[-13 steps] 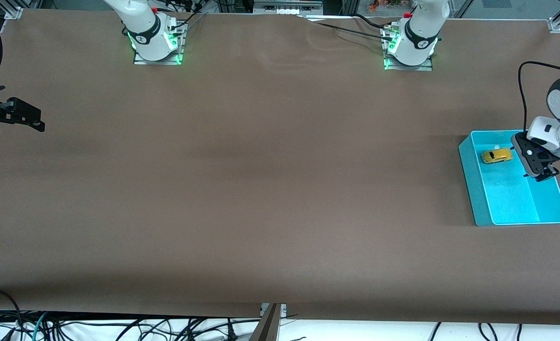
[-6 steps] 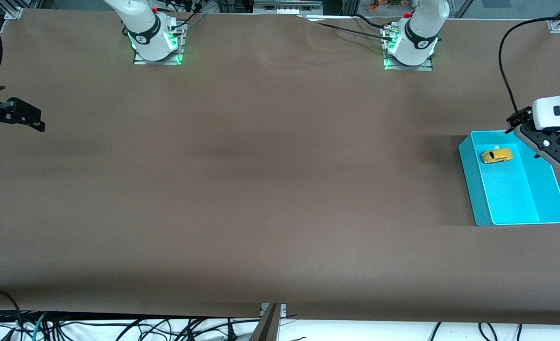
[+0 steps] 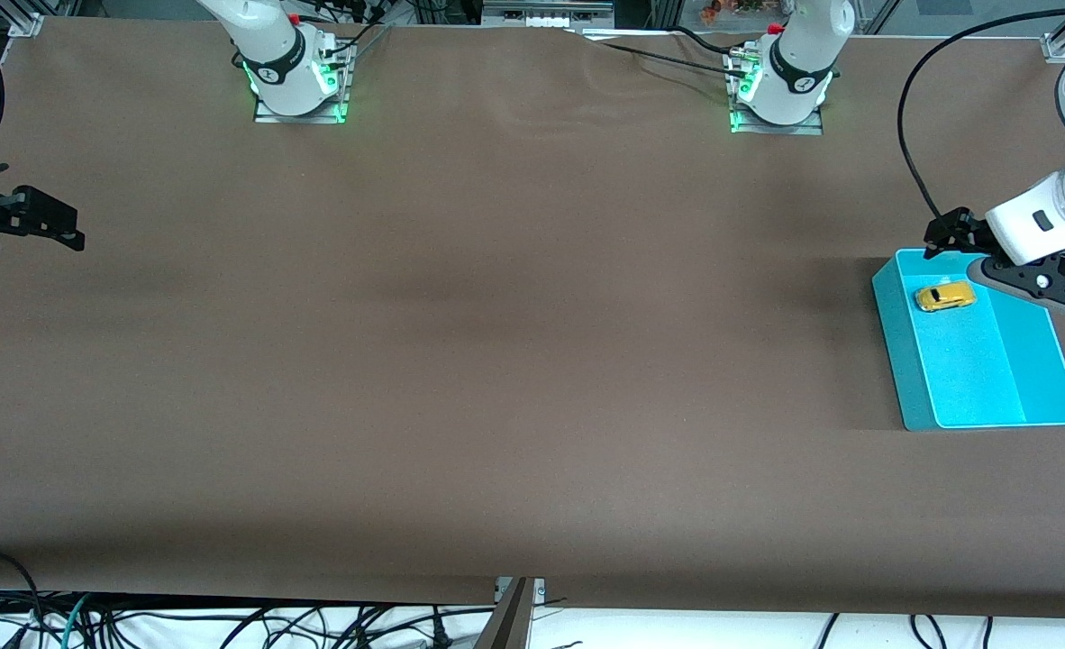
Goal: Wind and store yellow beetle car
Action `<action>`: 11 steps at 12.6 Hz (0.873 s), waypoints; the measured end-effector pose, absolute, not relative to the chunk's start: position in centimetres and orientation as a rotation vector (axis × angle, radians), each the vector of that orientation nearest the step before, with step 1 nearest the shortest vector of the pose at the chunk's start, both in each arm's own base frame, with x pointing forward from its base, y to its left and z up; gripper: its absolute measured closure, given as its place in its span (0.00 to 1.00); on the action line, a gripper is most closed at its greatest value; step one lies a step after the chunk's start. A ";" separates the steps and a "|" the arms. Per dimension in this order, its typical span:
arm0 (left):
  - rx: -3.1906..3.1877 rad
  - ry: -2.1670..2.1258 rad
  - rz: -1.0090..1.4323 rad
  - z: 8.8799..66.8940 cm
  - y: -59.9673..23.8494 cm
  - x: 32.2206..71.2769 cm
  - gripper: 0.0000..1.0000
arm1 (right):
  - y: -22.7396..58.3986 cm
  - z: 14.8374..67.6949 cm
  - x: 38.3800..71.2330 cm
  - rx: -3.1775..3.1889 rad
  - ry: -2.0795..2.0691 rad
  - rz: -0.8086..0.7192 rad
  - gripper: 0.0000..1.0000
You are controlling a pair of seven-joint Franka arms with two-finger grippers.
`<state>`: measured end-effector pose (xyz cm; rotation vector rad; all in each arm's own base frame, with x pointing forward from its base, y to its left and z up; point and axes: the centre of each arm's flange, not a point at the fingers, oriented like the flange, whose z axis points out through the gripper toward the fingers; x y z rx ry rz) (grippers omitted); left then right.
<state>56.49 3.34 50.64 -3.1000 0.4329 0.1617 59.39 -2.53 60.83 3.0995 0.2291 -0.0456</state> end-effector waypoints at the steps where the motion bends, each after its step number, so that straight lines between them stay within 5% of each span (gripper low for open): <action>1: -3.141 0.347 0.149 51.0 2.7 56.6 0.00 | -2.5 60.8 59.4 3.099 0.229 -0.046 0.00; 11: -3.166 0.140 0.131 54.1 -0.8 55.7 0.00 | -2.5 60.8 59.4 3.099 0.230 -0.045 0.00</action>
